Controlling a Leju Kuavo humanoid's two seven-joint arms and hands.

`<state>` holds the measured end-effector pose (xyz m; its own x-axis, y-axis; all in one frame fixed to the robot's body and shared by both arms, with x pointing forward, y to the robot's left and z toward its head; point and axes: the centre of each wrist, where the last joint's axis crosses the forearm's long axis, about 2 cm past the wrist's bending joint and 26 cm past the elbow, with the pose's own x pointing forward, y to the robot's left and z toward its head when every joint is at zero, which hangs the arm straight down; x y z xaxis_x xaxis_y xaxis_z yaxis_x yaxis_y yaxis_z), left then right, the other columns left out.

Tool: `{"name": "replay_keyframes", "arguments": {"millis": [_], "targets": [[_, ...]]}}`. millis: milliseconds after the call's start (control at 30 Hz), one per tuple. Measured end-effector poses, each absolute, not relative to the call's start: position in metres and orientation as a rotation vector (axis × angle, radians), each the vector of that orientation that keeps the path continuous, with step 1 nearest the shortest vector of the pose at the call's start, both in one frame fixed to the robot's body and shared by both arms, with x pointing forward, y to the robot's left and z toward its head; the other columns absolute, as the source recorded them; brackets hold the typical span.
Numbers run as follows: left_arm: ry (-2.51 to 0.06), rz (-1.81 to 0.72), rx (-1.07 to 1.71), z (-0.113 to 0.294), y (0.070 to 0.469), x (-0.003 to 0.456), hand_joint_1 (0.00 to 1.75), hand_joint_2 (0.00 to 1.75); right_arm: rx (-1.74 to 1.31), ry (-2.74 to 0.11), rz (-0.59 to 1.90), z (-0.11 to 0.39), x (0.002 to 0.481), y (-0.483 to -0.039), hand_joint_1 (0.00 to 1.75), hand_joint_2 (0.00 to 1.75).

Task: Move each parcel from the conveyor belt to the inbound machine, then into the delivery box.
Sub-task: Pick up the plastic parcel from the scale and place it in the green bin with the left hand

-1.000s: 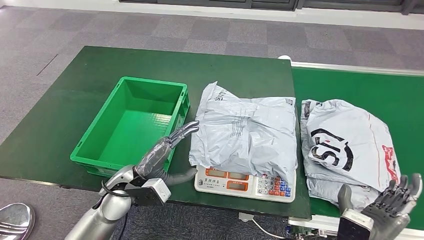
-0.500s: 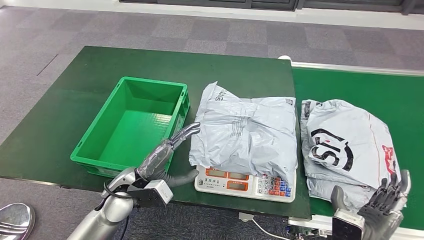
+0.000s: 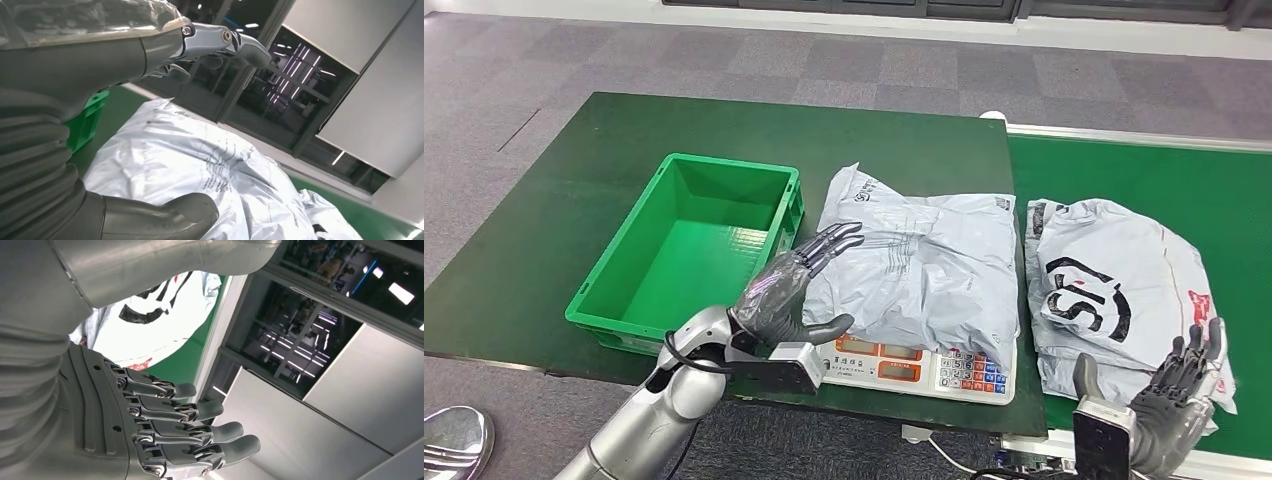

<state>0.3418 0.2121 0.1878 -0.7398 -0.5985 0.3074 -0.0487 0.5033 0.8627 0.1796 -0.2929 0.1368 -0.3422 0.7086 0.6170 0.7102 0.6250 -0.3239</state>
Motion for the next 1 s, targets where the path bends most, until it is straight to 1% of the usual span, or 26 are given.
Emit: {"name": "replay_keyframes", "arguments": {"millis": [267,500,833,1000], "targets": [[-2.111,-1.404,0.638,0.208,0.176,0.369,0.0,1.75,-1.096,-2.102,-0.033,0.136,0.181,-0.288,0.0,1.75],[-2.008,-1.598,0.722,0.225,0.15,0.394,0.0,1.75,-1.097,-2.107,-0.038,0.138,0.184,-0.287,0.0,1.75],[-1.893,-1.774,0.844,0.238,0.122,0.414,0.0,1.75,-1.075,-2.108,-0.044,0.137,0.189,-0.283,0.0,1.75],[-1.88,-1.819,0.856,0.246,0.109,0.42,0.0,1.75,-1.072,-2.106,-0.043,0.138,0.191,-0.283,0.0,1.75]]}}
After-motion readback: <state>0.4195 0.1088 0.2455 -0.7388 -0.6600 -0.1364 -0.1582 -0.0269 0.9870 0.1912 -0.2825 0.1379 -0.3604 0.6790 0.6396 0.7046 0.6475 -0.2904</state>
